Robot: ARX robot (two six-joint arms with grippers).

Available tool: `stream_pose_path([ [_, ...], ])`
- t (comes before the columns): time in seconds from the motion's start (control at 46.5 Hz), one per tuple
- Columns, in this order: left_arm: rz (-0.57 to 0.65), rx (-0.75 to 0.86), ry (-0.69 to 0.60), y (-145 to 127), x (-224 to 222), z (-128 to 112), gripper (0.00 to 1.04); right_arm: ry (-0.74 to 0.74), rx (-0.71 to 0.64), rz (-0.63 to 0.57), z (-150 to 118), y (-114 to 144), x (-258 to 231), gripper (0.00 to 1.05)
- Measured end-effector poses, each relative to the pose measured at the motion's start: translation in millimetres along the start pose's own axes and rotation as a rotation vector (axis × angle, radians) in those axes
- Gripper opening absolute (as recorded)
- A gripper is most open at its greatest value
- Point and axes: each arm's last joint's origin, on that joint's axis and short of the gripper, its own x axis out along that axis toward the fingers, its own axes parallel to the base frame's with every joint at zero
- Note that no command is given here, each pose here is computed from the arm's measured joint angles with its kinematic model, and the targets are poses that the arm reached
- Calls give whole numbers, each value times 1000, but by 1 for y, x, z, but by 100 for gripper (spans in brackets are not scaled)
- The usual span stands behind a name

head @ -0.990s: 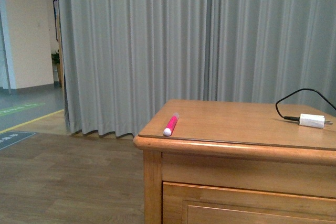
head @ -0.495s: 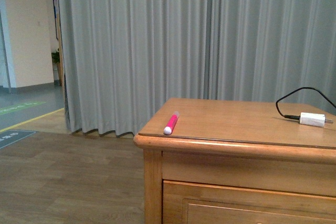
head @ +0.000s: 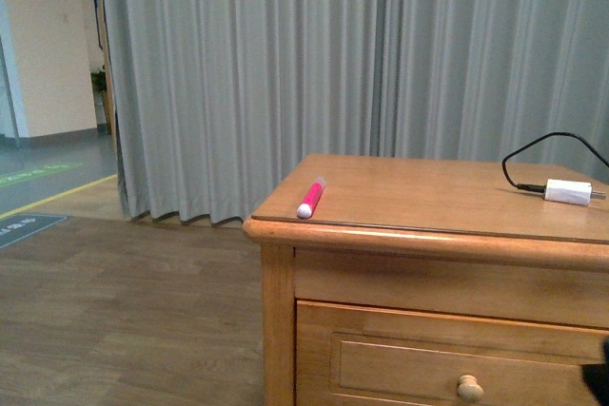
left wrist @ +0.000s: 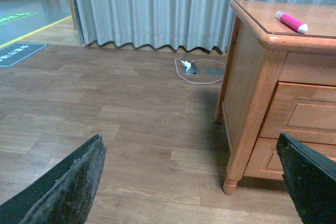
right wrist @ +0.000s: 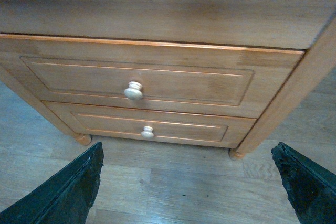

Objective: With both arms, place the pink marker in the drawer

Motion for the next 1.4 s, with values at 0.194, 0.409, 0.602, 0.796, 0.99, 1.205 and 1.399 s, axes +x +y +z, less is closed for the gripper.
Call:
stream_pose_path([
  [0.194,0,0,0,0,0,0,99,48,-44,48,-7,38,43,96],
  [0.409,0,0,0,0,0,0,99,101,-57,20,-15,59,95,96],
  [0.602,0,0,0,0,0,0,99,96,-37,-1,-14,67,118,96],
  [0.796,0,0,0,0,0,0,99,101,-24,-7,-17,77,132,96],
  [0.99,0,0,0,0,0,0,99,114,-9,-24,-23,81,142,96],
  [1.205,0,0,0,0,0,0,99,92,2,-41,-21,82,149,96],
  [1.399,0,0,0,0,0,0,99,91,9,-58,-21,78,157,96],
])
